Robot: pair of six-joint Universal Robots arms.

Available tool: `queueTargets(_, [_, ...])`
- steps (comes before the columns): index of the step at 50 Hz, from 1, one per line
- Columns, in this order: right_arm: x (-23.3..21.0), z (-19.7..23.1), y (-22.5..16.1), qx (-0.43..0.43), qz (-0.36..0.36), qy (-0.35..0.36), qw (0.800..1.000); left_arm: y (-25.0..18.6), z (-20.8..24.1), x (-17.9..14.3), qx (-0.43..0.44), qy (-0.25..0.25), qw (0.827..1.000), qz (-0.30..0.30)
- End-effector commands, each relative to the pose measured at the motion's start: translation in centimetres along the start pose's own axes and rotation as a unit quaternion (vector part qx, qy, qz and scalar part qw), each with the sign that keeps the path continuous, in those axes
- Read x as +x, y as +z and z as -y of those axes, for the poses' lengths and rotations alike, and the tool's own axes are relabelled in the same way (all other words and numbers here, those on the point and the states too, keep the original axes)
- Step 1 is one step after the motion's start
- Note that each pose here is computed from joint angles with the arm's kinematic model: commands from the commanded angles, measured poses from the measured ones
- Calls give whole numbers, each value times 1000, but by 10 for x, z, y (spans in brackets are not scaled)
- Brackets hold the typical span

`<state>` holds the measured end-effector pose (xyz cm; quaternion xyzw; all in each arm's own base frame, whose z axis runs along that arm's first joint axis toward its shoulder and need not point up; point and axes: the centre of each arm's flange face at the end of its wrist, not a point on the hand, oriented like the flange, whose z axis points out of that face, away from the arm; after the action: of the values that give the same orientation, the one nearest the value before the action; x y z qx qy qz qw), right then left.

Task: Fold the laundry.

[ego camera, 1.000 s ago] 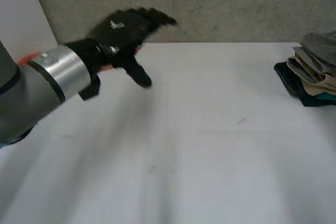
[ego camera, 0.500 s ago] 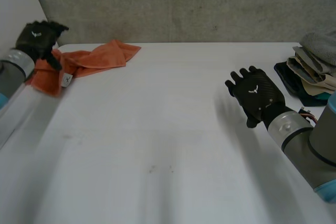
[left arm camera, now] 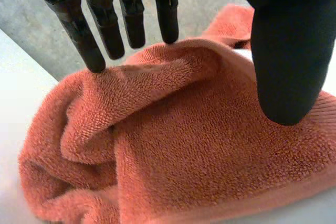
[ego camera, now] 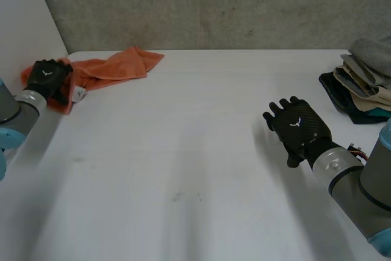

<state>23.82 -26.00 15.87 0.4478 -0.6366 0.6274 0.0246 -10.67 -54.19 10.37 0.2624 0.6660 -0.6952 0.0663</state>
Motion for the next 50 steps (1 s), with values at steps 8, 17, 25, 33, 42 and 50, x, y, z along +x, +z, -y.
queueTargets(8, [0,-1,0,-1,1,0,1000,10,-10,3,32,21,999,18])
queueTargets(17, [1,-2,0,-4,-4,1,1000,-2,51,-1,57,27,997,39])
queueTargets(25, [5,2,0,1,-11,-2,1000,-59,152,42,128,-6,992,-6])
queueTargets(33, [4,1,-1,0,-9,-1,1000,-90,200,63,190,-70,978,-53])
queueTargets(42, [5,0,-1,-1,-7,-1,1000,-47,120,32,96,-23,995,-12])
queueTargets(50, [8,-1,0,-2,-12,-1,1000,-12,62,23,71,61,995,17])
